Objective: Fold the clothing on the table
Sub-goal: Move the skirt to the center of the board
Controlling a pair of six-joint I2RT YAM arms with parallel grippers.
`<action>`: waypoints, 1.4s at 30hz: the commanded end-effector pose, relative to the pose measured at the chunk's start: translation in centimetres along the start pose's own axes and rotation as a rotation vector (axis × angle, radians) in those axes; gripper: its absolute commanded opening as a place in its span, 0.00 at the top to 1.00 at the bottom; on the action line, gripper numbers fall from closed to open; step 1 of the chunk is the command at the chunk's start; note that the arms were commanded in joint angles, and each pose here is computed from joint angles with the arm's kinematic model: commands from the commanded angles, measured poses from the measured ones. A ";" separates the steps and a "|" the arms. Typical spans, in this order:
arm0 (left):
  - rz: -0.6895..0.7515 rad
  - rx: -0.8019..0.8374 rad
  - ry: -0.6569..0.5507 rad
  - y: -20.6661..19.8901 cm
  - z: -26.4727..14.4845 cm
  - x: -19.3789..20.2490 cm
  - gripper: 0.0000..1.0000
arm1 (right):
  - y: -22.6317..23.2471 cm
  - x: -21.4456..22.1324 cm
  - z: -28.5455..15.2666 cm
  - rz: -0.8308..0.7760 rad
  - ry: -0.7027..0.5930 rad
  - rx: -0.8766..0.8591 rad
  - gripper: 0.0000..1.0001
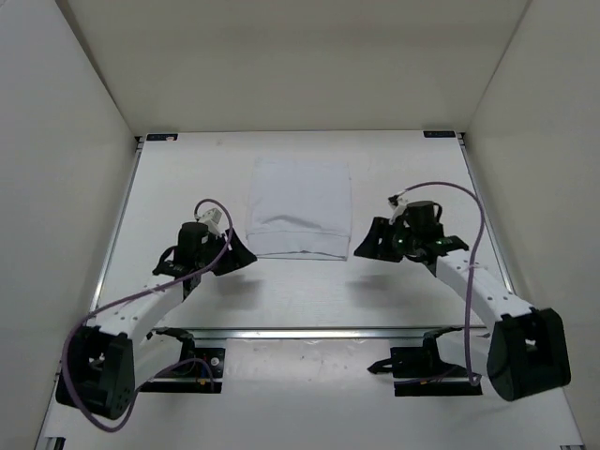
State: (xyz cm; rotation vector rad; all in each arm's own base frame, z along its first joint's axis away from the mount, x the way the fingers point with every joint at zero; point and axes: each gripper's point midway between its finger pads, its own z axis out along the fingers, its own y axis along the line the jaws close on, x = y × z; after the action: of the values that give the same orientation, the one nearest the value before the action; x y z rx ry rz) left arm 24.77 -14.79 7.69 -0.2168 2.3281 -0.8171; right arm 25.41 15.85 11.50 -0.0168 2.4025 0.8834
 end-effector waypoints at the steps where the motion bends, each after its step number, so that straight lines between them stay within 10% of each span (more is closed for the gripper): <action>1: 0.051 -0.117 0.011 1.2 1.0 -1.8 0.30 | 0.5 -0.3 1.9 -0.033 0.018 0.028 0.50; 19: 0.179 -0.339 0.218 2.1 9.0 -3.1 0.50 | -3.2 0.5 10.4 0.126 0.268 0.260 0.54; 21: 0.203 -0.362 0.258 2.3 8.9 -2.1 0.65 | -3.1 0.8 10.5 0.115 0.291 0.292 0.60; 24: 0.217 -0.354 0.284 2.3 8.8 -1.2 1.00 | -3.4 1.8 10.4 0.133 0.325 0.315 1.00; 37: 0.134 -0.266 0.271 3.7 2.7 2.5 1.00 | -3.2 5.9 5.0 0.136 0.313 0.202 1.00; 42: 0.111 -0.239 0.298 3.3 2.3 4.1 0.59 | -2.8 7.2 5.2 0.137 0.332 0.187 1.00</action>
State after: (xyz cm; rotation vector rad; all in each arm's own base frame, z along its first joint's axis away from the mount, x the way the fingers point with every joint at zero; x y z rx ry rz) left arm 23.77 -14.34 1.53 -0.0746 2.7099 -0.5095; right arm 22.67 17.79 2.89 0.1066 2.8356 0.7531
